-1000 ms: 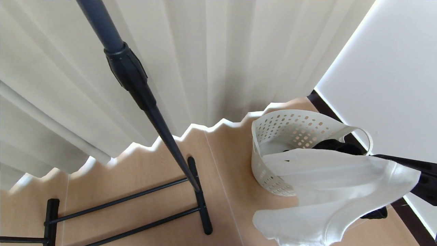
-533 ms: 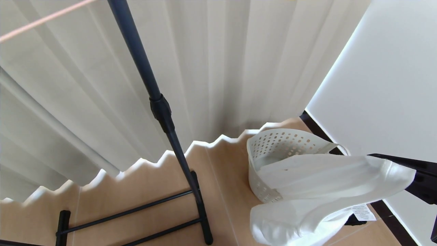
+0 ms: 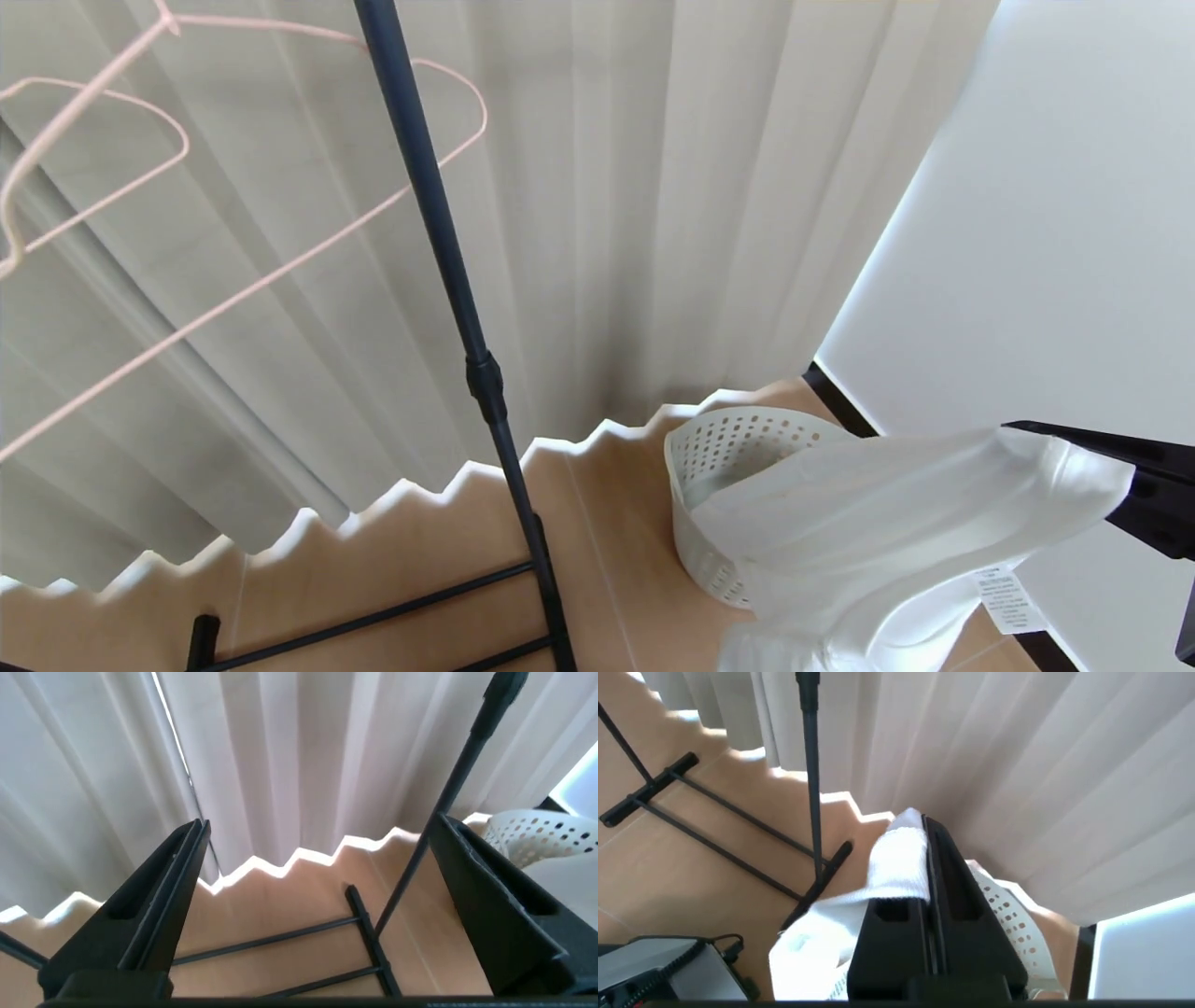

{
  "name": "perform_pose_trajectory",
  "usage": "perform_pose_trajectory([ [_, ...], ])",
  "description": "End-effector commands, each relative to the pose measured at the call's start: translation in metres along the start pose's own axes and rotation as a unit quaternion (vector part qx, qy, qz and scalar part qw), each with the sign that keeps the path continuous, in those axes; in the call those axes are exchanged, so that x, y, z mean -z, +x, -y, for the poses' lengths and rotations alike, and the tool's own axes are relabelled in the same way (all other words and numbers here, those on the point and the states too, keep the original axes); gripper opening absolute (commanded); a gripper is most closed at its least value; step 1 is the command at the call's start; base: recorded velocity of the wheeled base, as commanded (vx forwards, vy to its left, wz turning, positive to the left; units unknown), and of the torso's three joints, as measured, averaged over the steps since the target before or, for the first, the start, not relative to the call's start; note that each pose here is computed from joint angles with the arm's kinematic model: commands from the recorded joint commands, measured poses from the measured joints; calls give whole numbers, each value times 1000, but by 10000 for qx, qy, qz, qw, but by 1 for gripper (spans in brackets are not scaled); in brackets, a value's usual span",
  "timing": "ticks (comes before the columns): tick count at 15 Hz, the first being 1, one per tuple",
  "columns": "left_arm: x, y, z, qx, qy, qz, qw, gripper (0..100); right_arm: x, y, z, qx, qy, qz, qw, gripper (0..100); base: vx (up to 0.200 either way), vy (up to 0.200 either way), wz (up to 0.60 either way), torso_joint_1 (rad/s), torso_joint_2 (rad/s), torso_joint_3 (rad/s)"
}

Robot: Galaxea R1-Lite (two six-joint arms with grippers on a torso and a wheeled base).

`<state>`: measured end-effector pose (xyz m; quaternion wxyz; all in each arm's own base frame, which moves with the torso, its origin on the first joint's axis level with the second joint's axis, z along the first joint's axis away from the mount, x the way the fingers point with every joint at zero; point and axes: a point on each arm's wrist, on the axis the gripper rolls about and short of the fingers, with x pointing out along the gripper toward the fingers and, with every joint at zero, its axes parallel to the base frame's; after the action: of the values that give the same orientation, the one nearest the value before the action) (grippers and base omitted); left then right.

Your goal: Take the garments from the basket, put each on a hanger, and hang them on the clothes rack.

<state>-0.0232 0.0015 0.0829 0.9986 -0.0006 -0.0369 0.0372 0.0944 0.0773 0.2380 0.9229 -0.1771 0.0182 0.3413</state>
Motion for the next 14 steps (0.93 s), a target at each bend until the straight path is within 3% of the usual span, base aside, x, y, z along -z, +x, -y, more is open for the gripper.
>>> perform_pose_trajectory([
  [1, 0, 0, 0, -3, 1, -1, 10000, 100, 0, 1, 0, -3, -2, -14, 10000, 0, 0, 0, 0, 168, -505, -134],
  [10, 0, 0, 0, -3, 1, -1, 10000, 100, 0, 0, 0, 4, -2, 8, 10000, 0, 0, 0, 0, 203, -536, -137],
  [14, 0, 0, 0, -3, 1, -1, 10000, 100, 0, 0, 0, 0, -2, -7, 10000, 0, 0, 0, 0, 251, -585, -306],
])
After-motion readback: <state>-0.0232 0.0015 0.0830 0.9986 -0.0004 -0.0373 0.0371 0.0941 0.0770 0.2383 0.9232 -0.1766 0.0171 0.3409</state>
